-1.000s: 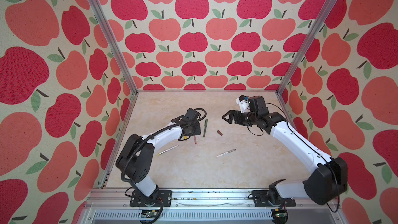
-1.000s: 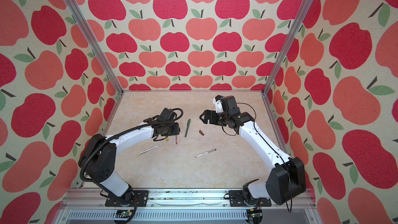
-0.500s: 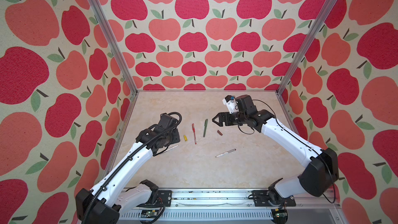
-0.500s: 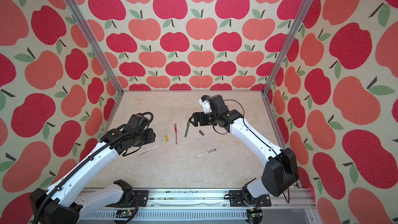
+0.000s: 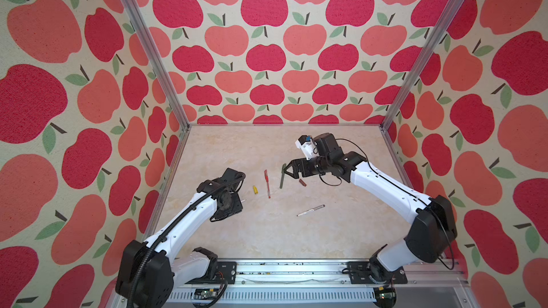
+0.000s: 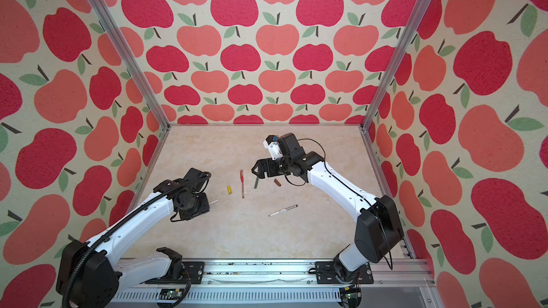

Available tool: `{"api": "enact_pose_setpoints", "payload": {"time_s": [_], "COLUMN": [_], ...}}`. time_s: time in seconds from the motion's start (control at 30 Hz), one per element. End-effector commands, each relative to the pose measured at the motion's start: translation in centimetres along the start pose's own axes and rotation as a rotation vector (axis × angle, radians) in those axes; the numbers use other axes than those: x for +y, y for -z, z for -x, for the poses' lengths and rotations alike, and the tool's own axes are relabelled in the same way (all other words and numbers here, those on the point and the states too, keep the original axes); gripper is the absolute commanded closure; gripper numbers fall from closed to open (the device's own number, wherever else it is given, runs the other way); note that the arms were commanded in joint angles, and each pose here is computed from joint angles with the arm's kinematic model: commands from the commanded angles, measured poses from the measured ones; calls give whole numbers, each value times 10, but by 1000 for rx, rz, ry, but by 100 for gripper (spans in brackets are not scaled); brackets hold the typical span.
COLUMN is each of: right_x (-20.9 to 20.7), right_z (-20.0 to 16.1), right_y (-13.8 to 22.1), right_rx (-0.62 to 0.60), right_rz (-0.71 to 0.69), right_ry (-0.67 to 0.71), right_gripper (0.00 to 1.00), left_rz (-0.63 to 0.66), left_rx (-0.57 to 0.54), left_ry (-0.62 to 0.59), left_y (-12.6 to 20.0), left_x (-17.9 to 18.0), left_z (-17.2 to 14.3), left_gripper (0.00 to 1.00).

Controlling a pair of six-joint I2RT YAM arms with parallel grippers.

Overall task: Insert pens into pen caps
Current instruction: Pick up the pen from the middle-left of the table.

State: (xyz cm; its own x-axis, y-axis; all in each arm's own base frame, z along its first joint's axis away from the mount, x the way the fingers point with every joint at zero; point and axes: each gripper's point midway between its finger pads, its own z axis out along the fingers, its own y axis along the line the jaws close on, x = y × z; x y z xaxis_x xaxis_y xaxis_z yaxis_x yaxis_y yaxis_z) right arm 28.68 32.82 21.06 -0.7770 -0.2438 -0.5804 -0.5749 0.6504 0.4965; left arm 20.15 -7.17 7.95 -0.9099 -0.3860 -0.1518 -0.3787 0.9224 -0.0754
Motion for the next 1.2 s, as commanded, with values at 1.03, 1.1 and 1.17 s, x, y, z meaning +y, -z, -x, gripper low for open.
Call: {"api": "enact_pose_setpoints", "payload": {"time_s": [1.03, 1.1, 1.17], "right_x": [6, 5, 4], "right_z": [8, 9, 11], "right_y": [21, 22, 24], "right_rx": [-73, -84, -94], "right_rz": [94, 97, 98], "right_ry": [83, 79, 73], "right_gripper": [1, 1, 1], "left_rz": [153, 178, 200], "left_rx": [205, 215, 225], "left_ry": [-228, -237, -246], "left_y": [-38, -43, -47], "left_x": [4, 8, 11], "left_z": [22, 21, 21], "left_gripper": [27, 27, 27]}}
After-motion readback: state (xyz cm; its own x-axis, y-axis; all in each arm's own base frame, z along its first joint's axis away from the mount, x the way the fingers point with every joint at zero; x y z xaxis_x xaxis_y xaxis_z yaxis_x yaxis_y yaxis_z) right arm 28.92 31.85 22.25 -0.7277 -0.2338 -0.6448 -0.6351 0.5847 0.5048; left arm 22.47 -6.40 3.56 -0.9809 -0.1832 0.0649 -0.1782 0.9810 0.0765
